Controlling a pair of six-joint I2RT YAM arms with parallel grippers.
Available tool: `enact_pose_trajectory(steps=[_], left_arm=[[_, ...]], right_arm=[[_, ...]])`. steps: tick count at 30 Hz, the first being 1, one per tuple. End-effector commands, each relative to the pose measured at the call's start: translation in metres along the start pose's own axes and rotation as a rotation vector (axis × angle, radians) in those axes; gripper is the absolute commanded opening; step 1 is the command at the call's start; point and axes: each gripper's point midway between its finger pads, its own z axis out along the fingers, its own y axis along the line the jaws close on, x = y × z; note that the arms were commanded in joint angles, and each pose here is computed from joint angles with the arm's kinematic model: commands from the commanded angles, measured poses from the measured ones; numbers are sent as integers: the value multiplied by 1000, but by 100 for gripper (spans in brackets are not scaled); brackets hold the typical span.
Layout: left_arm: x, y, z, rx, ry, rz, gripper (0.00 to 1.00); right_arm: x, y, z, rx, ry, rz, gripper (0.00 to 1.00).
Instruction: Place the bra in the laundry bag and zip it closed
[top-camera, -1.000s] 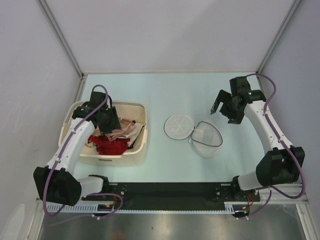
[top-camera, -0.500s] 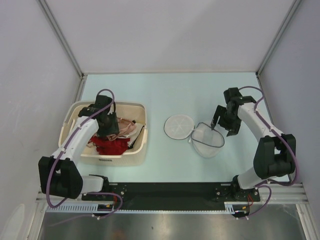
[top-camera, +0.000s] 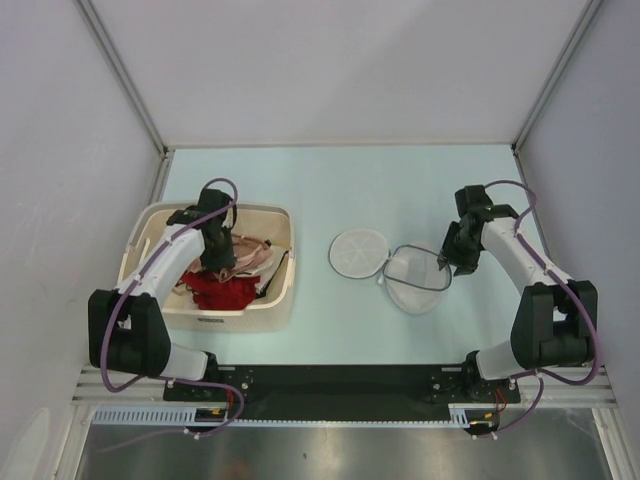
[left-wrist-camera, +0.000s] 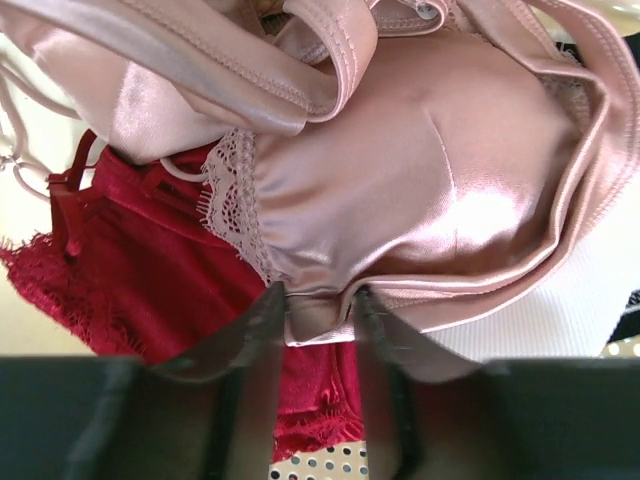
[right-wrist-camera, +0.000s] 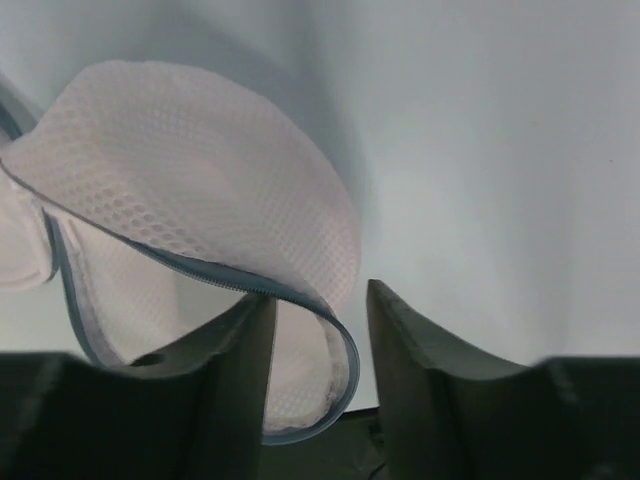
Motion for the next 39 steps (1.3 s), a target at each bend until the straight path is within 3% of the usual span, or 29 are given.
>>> enact_pose_trajectory(steps=[1,2,4,6,12,15,16,19,25,34,38,39], left_arm=[[-10,1,3,-7,-27,-12,31],[-10,1,2,-6,-28,-14,29],[-10,2,1,-13,-25,-22,12],[-16,6,-8,-28,-57,-32,1],[-33,18,-45,-60,-139,-56,0],[-43,23,-71,-66,-183,-83,0],[-42,24,-77,-70,-181,-89,0],[-52,30,-107,-71,-247,-139,0],[-83,38,-188,-8,-465,-213,0],[-121,6,-329,387,-889,-160,0],[-111,-41,-403,757,-1048,15,0],[-95,-63,-422,918,-1037,118,0]], right_arm=[[-19,-34,3,111,-78,103,33],[-21,-40,4,128,-83,128,29],[-29,-59,2,164,-97,205,21],[-34,-73,-1,204,-116,233,20],[-46,-92,-8,249,-150,291,21],[-49,-87,-10,224,-146,274,40],[-50,-85,-11,214,-141,268,63],[-52,-88,-24,240,-157,263,90],[-72,-74,-70,249,-263,208,99],[-95,-11,-142,80,-435,47,100],[-88,25,-168,-70,-465,-25,100],[-88,33,-179,-111,-485,-40,100]])
